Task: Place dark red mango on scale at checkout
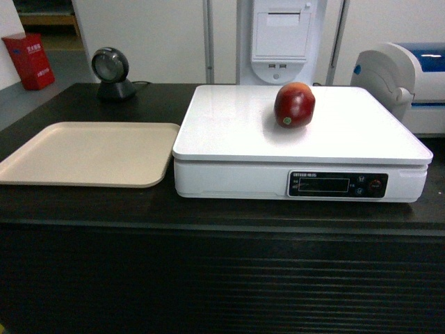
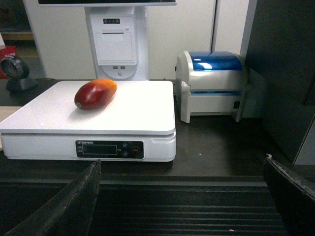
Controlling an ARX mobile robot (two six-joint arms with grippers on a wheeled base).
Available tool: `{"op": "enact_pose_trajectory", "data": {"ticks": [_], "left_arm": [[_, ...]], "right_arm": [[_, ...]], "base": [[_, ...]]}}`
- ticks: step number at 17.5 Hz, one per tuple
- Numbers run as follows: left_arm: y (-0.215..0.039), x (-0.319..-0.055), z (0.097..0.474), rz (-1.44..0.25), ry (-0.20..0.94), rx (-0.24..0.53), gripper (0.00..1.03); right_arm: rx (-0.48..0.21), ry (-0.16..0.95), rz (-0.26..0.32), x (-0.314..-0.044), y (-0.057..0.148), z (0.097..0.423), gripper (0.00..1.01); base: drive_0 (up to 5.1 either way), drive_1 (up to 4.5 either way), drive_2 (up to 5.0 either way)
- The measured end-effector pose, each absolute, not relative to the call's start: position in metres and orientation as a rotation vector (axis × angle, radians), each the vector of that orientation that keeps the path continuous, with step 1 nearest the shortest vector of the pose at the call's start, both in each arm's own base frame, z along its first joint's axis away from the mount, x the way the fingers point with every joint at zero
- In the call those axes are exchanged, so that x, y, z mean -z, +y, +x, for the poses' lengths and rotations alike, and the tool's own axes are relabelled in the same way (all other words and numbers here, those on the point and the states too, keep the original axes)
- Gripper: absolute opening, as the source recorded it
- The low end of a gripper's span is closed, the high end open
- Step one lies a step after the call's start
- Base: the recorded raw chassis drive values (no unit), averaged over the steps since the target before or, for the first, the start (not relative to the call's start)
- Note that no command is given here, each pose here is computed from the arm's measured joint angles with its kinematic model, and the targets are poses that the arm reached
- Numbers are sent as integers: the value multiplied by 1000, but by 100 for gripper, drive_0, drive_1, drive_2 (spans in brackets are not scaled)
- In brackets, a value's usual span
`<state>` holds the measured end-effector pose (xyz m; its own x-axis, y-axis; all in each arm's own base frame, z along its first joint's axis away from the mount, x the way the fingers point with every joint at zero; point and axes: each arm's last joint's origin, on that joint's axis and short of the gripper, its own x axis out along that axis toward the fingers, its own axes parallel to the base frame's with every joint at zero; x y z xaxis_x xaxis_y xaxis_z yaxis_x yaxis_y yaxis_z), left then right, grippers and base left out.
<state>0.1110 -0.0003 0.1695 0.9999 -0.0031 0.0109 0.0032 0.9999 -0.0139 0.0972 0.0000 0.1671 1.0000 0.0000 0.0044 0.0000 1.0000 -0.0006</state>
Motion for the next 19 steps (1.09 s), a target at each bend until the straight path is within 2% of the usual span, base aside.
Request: {"op": "enact_pose_trajectory", "data": {"ticks": [3, 4, 6, 14, 15, 19], "left_arm": [[0, -169, 108, -14, -10, 3, 2], [0, -165, 103, -14, 30, 1, 2], [0, -169, 97, -14, -12, 1, 2], [0, -166, 98, -14, 4, 3, 2], [0, -166, 98, -14, 4, 3, 9], [0, -166, 98, -14, 4, 3, 55]], "right_arm": [[0, -4, -1, -167, 0, 97, 98], [0, -4, -1, -167, 0, 97, 98], [-1, -6, -1, -167, 0, 97, 98], [0, -4, -1, -167, 0, 97, 98], [0, -4, -1, -167, 0, 97, 98], [0, -4, -1, -167, 0, 97, 98]], "base": [[0, 0, 0], [0, 0, 0], [0, 0, 0], [0, 0, 0], [0, 0, 0], [0, 0, 0]]}}
